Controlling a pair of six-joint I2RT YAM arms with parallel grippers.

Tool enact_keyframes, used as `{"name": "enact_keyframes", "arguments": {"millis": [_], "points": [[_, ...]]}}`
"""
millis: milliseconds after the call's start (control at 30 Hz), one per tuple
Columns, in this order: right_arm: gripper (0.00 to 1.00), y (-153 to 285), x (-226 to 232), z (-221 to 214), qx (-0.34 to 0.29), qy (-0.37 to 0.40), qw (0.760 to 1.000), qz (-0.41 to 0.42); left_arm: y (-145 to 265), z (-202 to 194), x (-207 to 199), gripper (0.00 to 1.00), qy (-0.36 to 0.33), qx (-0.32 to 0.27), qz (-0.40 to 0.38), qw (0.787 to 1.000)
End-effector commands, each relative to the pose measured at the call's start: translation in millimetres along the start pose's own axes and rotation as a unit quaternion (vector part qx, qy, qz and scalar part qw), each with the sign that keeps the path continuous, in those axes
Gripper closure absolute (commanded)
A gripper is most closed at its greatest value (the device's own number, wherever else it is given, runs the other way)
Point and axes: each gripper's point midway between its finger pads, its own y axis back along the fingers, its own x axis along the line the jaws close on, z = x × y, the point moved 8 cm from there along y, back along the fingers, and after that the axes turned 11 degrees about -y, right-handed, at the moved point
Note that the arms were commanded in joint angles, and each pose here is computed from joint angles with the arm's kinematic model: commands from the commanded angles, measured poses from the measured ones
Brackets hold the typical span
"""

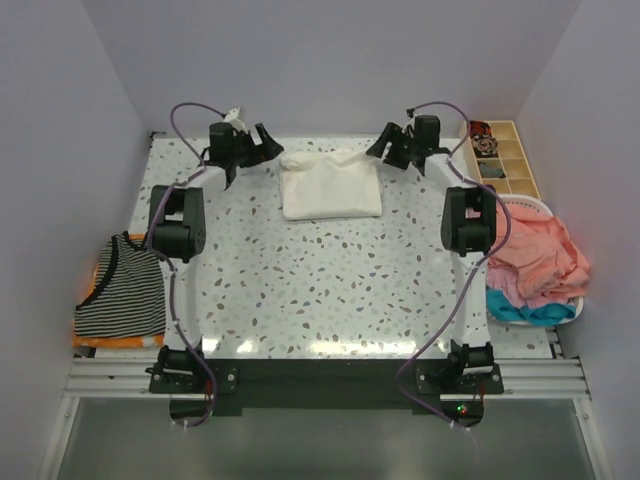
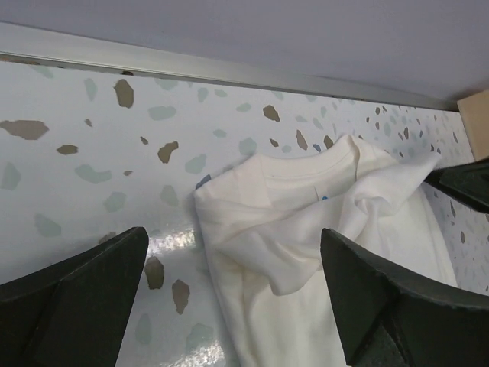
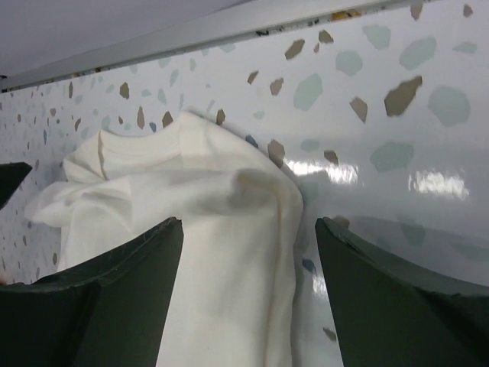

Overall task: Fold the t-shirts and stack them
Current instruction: Fold the long partially folded tshirt into a neat square

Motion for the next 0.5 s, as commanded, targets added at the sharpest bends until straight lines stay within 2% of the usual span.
{"name": "enact_keyframes", "arguments": {"millis": [0,33,100,167,267,467], "points": [[0.24,56,63,40,-0.085,0.069,0.992,0.055,42,70,-26,0.0,-0.048,-0.106,-0.015,0.993],[0.24,60,65,37,-0.077,0.069,0.993,0.058,47,58,-30,0.0,-0.044,-0.091,-0.034,0.994],[0.24,64,72,27,-0.058,0.074,0.994,0.062,61,65,-46,0.0,-0.041,-0.102,-0.068,0.992],[0.24,69,82,15,-0.033,0.078,0.994,0.063,68,54,-62,0.0,-0.034,-0.077,-0.124,0.989],[0.26,63,91,-2,0.0,0.078,0.995,0.067,63,39,-89,0.0,-0.039,-0.02,-0.17,0.984],[0.3,34,92,-24,0.04,0.066,0.996,0.055,37,13,-107,0.0,-0.027,0.035,-0.237,0.971]]}}
